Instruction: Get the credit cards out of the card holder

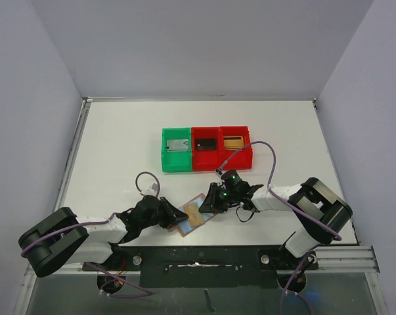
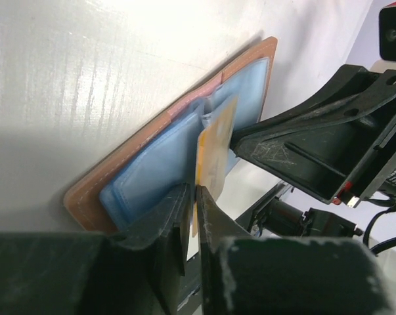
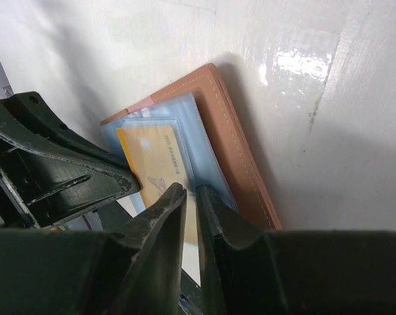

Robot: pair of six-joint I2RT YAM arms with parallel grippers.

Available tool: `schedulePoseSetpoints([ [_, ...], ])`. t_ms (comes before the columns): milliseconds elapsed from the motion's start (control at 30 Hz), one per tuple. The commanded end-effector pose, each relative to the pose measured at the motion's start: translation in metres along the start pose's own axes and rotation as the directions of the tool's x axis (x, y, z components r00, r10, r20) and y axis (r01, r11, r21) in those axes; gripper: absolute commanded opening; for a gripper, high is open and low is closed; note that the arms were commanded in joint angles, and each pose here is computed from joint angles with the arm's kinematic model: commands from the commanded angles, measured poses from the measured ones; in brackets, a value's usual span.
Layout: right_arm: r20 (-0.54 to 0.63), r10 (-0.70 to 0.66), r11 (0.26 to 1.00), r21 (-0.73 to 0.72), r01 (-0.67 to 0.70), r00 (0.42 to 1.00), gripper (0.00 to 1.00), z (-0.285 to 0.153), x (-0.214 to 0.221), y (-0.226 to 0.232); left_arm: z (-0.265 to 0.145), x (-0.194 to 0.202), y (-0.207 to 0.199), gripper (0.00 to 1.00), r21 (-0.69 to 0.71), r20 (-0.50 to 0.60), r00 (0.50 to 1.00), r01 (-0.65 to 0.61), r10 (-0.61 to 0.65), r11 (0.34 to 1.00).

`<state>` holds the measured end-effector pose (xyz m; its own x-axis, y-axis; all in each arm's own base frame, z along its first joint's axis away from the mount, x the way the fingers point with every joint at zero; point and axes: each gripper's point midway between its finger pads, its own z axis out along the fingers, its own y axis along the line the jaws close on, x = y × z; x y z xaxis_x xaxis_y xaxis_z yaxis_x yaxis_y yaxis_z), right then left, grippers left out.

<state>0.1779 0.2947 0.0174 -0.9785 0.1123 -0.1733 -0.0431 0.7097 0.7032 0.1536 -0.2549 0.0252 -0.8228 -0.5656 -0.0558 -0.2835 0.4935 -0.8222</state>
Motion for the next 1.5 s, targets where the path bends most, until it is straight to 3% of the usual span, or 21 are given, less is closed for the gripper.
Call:
schedulePoseSetpoints([
  [0, -0.020, 0.028, 0.986, 0.164, -0.024, 0.999, 0.17, 0.001, 0.014, -0.048, 0.003, 0.001, -0.022, 0.04, 0.080, -0.012, 1.000, -0.010, 0.011, 0.997],
  [33, -0.019, 0.028, 0.986, 0.166, -0.024, 0.999, 0.17, 0.001, 0.014, -0.048, 0.003, 0.001, -0.022, 0.00, 0.080, -0.014, 1.000, -0.008, 0.009, 0.997],
  [600, -0.012, 0.018, 0.987, 0.161, -0.015, 1.000, 0.16, 0.000, 0.011, -0.046, -0.016, -0.007, -0.003, 0.00, 0.034, 0.049, 0.999, 0.001, -0.002, 0.999],
  [933, 0.059, -0.146, 0.987, 0.081, 0.141, 0.987, 0.25, -0.018, -0.014, 0.006, -0.010, -0.005, -0.014, 0.00, 0.056, 0.033, 0.999, -0.018, 0.016, 0.998],
  [1233, 0.015, -0.224, 0.973, -0.047, 0.224, 0.975, 0.25, -0.003, -0.001, 0.040, -0.009, -0.006, -0.020, 0.00, 0.068, 0.030, 0.999, -0.020, 0.018, 0.997],
  [1467, 0.025, -0.227, 0.973, 0.035, 0.227, 0.973, 0.25, -0.004, -0.006, 0.034, -0.009, -0.005, -0.018, 0.00, 0.062, 0.027, 0.999, -0.019, 0.017, 0.998],
])
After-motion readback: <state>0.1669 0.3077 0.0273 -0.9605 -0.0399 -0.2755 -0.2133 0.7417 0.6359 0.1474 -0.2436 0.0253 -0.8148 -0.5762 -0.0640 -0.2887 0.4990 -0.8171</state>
